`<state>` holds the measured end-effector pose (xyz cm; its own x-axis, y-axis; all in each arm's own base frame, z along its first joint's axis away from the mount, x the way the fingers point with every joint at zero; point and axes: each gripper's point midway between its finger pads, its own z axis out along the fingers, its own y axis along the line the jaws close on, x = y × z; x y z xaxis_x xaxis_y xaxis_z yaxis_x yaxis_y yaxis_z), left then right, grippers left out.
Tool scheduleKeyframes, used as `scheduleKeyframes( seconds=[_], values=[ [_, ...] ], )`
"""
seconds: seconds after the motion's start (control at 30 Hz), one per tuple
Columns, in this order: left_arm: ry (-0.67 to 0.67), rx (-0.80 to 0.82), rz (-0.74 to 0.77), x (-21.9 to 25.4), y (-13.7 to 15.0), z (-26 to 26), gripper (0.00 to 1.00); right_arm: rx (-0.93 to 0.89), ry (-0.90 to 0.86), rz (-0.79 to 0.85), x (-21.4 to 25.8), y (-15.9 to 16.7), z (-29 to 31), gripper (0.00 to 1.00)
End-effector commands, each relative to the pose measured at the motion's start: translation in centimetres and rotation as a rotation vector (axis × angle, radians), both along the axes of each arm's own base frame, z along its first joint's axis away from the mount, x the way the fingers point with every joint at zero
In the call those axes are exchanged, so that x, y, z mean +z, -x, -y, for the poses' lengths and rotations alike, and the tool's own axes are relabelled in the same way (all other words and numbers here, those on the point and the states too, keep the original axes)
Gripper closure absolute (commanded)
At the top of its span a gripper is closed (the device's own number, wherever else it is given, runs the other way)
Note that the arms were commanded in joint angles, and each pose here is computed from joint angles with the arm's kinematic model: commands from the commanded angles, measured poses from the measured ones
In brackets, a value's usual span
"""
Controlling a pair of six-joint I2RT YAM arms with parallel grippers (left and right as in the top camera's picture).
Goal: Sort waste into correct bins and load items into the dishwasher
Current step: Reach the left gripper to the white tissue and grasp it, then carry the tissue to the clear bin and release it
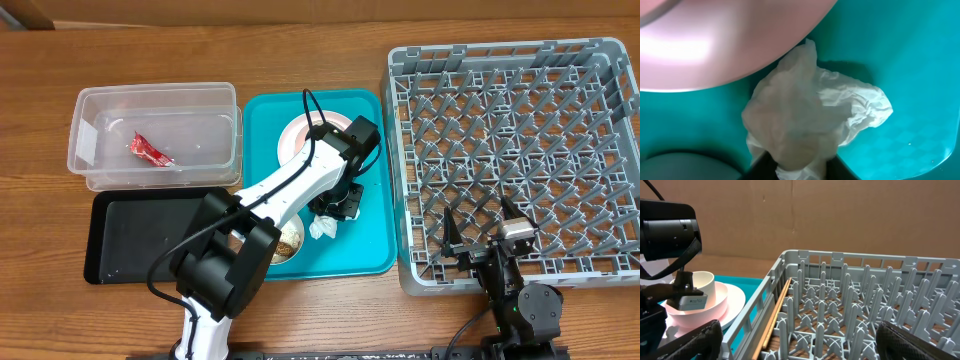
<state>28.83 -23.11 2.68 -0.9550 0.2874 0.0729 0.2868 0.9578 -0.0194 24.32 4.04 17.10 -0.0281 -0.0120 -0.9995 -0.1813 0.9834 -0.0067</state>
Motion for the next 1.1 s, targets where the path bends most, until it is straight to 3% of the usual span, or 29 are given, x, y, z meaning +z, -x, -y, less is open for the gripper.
scheduleKeyframes(
  seconds=[0.0,0.3,1.07],
  values=[
    [-0.014,-0.013,-0.014,-0.4,0.6,-0.2,0.94,-0.001,0.0,0.009,-0.1,0.0,0.0,0.0],
    [-0.027,-0.029,-0.045,0.3,1.1,-0.5,0.96,-0.001,0.0,0.009,-0.1,0.0,0.0,0.0],
    [-0.016,-0.022,-0.03,9.4,-0.1,0.2,0.96,-0.001,-0.001,0.009,-0.1,0.0,0.0,0.0]
  ],
)
